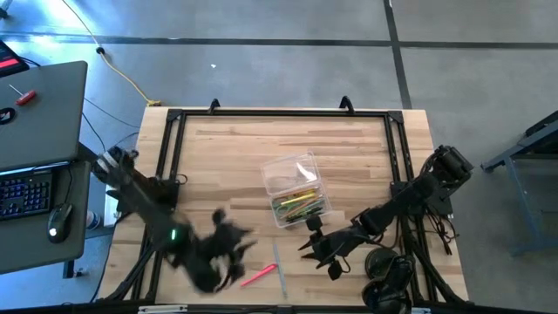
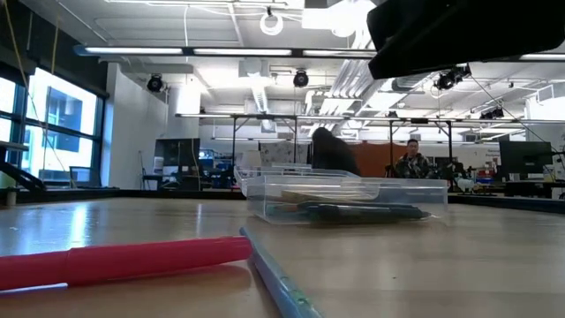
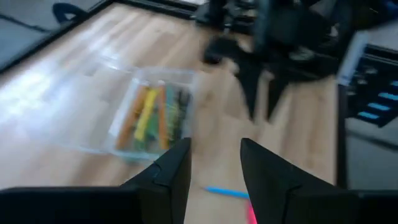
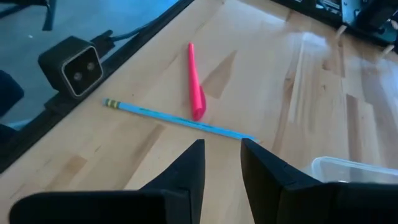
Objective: Pick & place school supplies into a supply box
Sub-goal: Put the pink pen into the supply box
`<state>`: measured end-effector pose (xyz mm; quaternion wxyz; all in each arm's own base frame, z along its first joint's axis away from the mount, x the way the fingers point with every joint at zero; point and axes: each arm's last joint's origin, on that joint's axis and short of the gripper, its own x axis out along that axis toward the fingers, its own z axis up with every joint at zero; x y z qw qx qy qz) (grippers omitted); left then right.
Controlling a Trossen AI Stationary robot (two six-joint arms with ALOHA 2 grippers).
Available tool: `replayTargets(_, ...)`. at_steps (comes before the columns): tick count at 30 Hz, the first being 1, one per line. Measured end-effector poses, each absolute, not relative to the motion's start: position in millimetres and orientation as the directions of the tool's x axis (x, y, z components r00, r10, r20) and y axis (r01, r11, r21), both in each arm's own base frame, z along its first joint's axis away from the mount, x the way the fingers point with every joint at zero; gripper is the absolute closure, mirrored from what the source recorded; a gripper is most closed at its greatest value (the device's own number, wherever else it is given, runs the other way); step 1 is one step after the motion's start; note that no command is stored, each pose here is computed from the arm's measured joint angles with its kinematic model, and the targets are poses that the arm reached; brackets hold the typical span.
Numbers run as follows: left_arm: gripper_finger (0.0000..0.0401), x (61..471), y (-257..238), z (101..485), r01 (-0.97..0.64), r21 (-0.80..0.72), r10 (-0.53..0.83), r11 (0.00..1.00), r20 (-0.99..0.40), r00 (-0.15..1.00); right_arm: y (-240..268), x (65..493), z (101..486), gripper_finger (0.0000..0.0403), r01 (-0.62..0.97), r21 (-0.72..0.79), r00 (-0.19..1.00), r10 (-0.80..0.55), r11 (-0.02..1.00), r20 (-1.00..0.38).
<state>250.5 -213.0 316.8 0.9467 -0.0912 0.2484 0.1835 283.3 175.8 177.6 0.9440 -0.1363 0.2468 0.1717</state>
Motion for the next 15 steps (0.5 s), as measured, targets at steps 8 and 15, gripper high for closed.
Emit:
replayTargets(8,0.0233,225,-286,203,-0.285,-0.401,0.134,0.870,-0.365,0.922,174,284,178,0.0320,-0.394,-0.197,0.822,0.249,0.898,-0.513)
replayTargets(15,0.0233,248,-293,150,-0.241,-0.330,0.099,0.913,-0.394,0.914,174,284,178,0.0320,-0.390,-0.187,0.822,0.249,0.902,-0.513)
